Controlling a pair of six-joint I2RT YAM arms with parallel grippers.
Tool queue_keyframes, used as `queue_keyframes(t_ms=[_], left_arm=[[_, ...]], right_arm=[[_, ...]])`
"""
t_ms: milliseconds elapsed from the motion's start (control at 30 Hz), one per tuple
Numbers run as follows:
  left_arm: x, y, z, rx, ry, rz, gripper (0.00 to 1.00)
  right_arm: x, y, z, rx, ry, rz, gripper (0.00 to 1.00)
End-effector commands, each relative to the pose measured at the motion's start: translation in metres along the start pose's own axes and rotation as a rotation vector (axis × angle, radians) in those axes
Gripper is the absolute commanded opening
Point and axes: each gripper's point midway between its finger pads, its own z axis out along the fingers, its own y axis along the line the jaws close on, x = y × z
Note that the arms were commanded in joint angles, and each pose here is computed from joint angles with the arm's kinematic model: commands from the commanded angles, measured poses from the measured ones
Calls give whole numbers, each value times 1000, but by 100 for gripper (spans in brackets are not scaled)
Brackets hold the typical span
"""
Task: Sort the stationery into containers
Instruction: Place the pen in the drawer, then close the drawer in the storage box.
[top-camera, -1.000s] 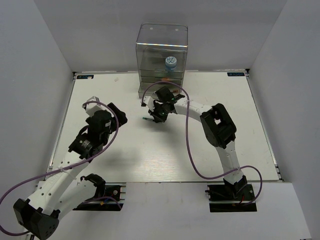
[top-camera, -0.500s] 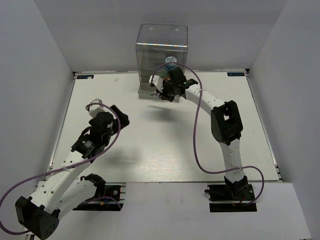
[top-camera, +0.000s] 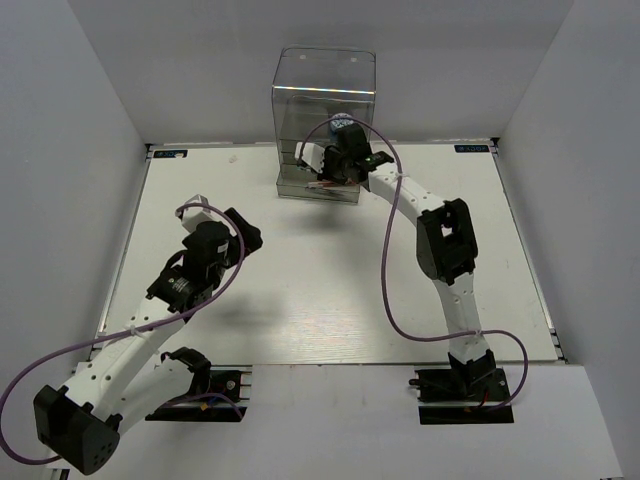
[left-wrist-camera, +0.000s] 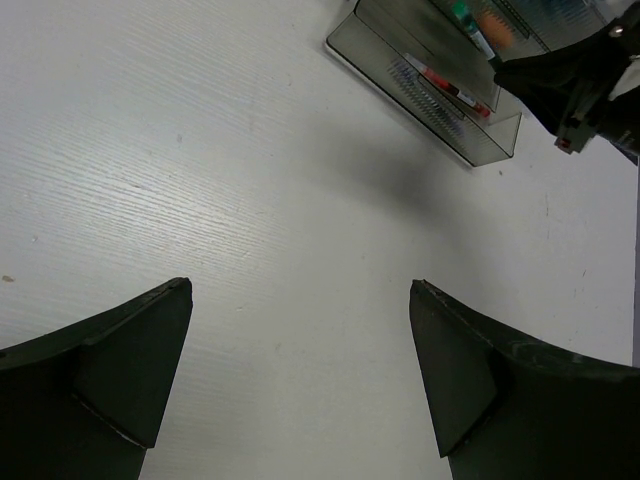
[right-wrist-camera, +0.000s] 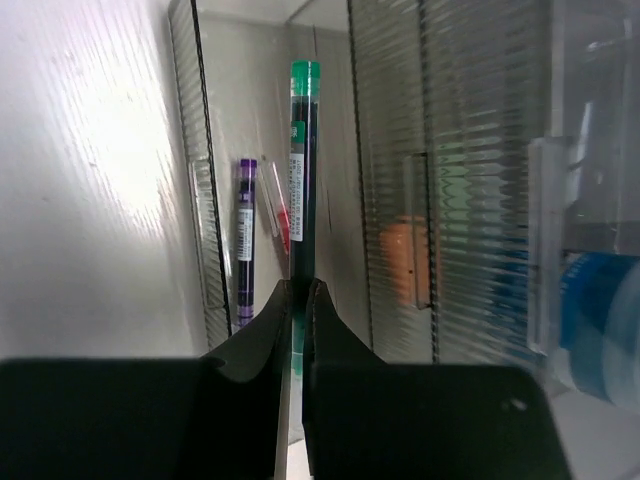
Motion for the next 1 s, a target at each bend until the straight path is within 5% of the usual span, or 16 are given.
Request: queue_keyframes(t_ms=[0,200,233,300,500,600,633,667,700,967], left_arm=[[0,-3,0,17,-1,-8,99],[-2,-4,-2,24,-7,-12,99],[-2,-4,-2,24,-7,-12,99],[-2,-4,-2,24,-7,-12,99],[0,-6,0,30,-1,-3,99],[0,-7,2,30,-1,-3,99],[0,-7,2,30,-1,-3,99],[1,-8,2,36,6,-3,99],[1,-8,2,36,6,-3,99],[2,-9,4,36,6,-3,99]], right_arm=[[4,-23,8,65,1,-97,0],[14,-26,18,80,10,-95,2],[11,-29,17,90,2,-83,24],[10,-29,15,97,-2,-61,51],[-16,-29,-6,94,-85,11,60],[-34,-15,-18,25,-170,39,41],[-28,-5,-19,-14,-175,52,31],[-47,14,-28,-120,-262,21,8],[-46,23,-32,-165,-277,37,0],[-35,86,-33,-460,-308,-80,0]])
